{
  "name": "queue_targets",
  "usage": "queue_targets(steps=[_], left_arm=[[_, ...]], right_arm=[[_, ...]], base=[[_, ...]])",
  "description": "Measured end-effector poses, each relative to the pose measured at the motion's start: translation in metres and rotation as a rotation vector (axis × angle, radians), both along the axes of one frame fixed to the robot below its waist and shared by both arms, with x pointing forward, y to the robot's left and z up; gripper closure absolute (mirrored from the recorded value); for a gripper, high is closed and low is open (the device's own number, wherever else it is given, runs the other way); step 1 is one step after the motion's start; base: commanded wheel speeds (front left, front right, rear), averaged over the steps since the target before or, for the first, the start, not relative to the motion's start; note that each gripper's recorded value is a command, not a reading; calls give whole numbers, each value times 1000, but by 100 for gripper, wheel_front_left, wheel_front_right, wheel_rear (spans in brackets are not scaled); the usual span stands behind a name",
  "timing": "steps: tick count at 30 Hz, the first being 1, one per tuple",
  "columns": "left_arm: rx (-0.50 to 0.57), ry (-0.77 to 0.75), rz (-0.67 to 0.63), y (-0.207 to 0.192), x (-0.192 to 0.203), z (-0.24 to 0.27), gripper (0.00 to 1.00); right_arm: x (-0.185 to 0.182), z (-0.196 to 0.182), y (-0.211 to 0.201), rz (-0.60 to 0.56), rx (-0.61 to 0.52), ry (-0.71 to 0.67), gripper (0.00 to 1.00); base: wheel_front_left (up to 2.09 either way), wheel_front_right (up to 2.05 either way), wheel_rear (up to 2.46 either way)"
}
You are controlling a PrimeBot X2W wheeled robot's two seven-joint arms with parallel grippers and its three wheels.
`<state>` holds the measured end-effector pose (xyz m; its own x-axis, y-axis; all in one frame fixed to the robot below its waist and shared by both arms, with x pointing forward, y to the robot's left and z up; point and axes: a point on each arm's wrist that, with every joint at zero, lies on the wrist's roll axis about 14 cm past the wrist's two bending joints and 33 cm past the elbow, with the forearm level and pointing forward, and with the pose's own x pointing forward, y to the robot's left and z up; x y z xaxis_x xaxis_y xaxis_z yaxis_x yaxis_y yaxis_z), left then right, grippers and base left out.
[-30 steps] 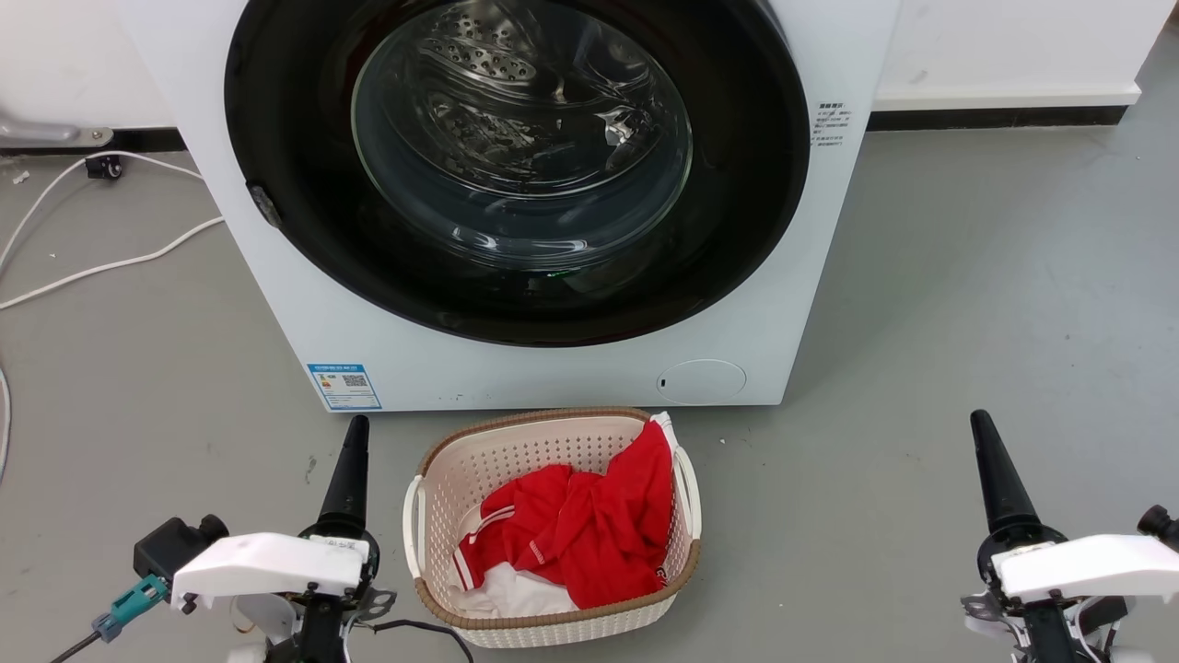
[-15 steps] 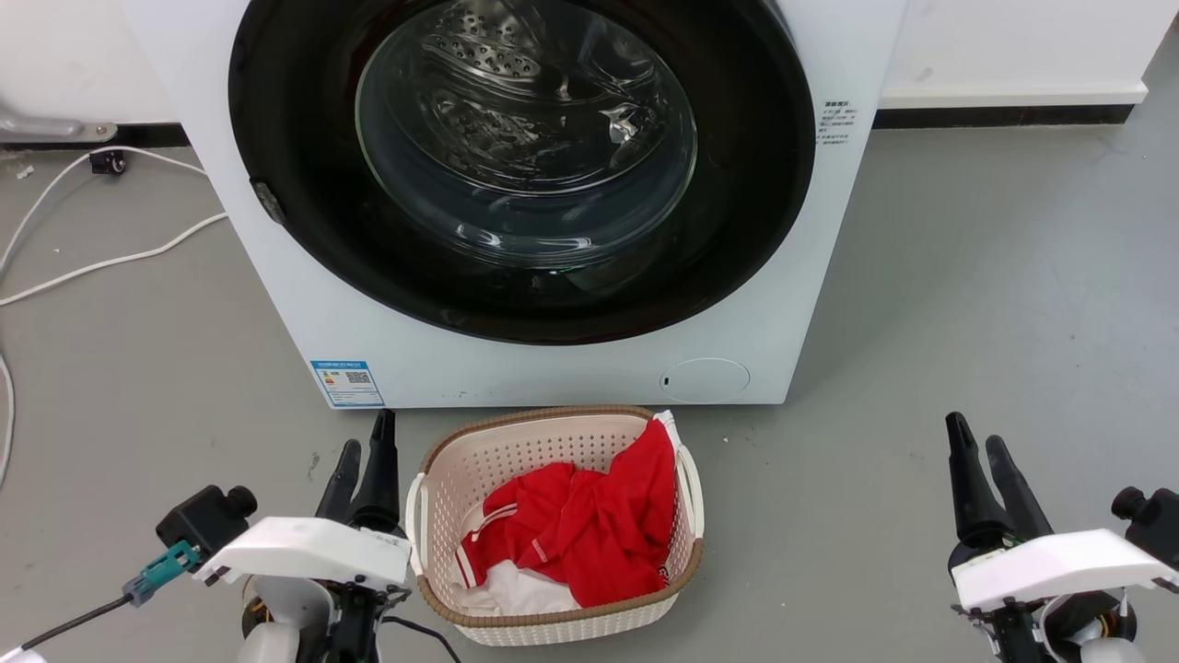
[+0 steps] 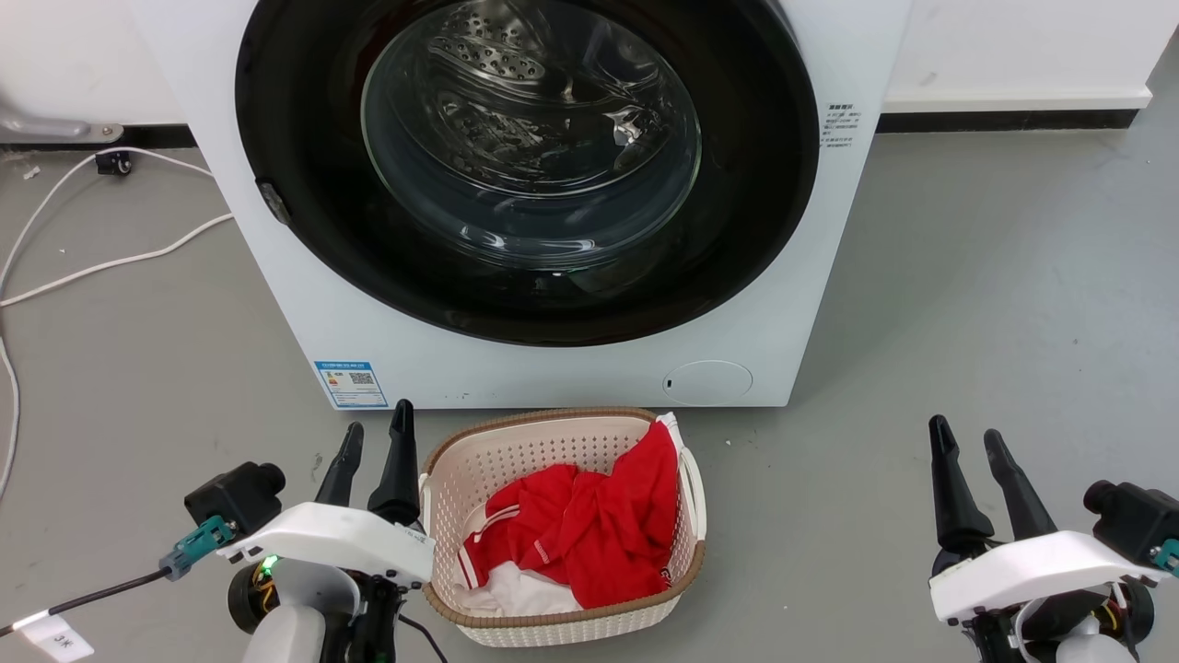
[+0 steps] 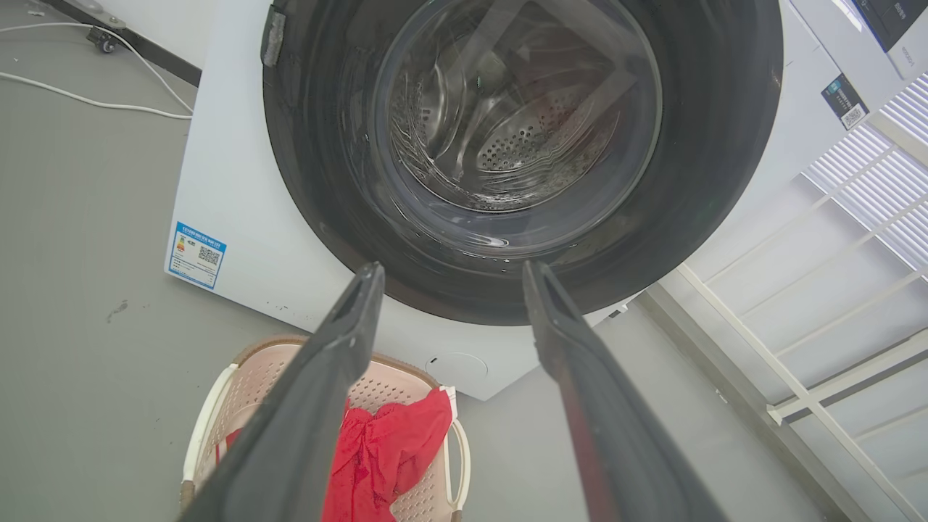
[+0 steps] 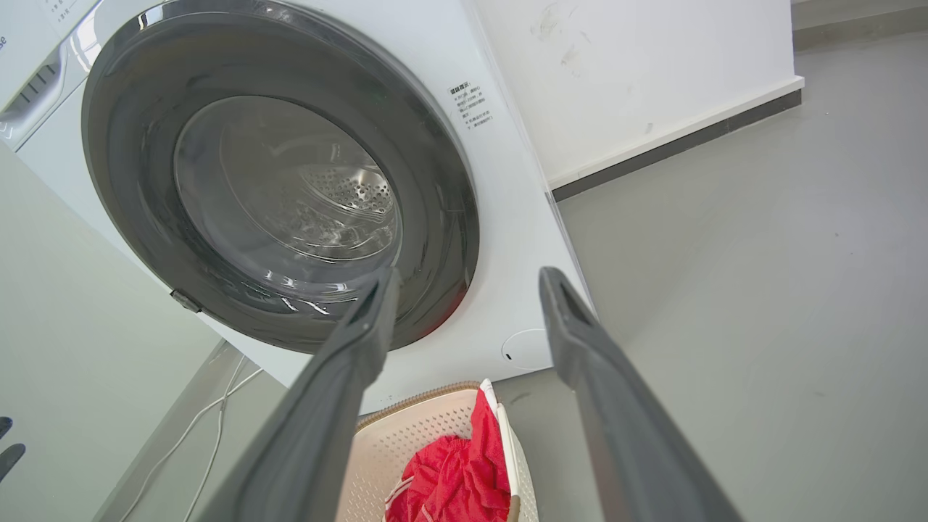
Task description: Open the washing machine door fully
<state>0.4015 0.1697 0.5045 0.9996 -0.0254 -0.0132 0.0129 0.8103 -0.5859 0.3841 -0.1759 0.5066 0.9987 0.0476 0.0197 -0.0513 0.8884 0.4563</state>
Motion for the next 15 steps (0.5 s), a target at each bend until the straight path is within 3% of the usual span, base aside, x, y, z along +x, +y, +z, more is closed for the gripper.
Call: queue_targets(steps=[15], left_arm=[[192,-54,-7,-1,4,12,0]], right_arm=[[0,-2,3,15,-195,-17,0]], base=[[0,0,0]])
